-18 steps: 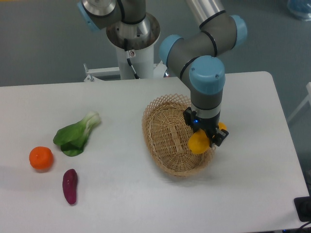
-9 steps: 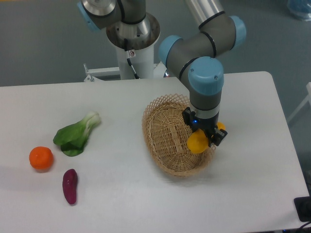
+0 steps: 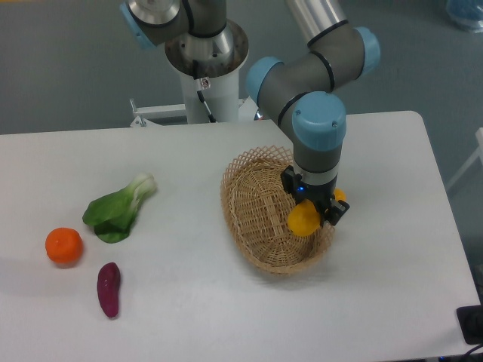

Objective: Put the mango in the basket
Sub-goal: 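Lower the held mango into the basket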

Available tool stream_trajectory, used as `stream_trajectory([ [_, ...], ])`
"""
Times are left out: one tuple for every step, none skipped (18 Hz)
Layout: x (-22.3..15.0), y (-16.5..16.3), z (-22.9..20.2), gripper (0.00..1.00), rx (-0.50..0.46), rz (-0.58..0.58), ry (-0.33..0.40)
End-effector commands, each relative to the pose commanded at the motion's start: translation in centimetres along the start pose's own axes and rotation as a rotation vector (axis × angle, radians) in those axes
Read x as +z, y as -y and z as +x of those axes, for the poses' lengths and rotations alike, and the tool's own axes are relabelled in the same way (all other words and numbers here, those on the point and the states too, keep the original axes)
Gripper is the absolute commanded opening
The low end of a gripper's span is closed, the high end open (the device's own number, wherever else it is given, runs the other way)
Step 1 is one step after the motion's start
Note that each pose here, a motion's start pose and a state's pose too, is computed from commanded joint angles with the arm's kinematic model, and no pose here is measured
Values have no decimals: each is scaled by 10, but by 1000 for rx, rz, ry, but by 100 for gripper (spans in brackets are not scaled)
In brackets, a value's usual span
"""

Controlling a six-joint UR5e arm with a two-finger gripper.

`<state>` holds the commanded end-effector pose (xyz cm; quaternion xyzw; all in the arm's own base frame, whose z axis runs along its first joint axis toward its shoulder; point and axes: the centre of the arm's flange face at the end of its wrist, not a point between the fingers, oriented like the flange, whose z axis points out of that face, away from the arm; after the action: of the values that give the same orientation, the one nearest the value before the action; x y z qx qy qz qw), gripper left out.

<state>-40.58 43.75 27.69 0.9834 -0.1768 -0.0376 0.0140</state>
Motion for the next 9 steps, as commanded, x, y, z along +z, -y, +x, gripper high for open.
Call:
stream_trajectory([
  [4,1,5,56,4,-2,-9],
  [6,4,12,56,12,-4,-16],
  [9,7,21,56,23,-7,-25],
  [9,7,30,56,26,-9,-31],
  [12,4,39,56,30,-13,-41],
  [14,4,47,56,37,-15,-48],
  [16,2,54,56,39,-17,-57],
  [17,2,61,56,44,-20,-63],
  [19,4,69,56,52,-23,-69],
])
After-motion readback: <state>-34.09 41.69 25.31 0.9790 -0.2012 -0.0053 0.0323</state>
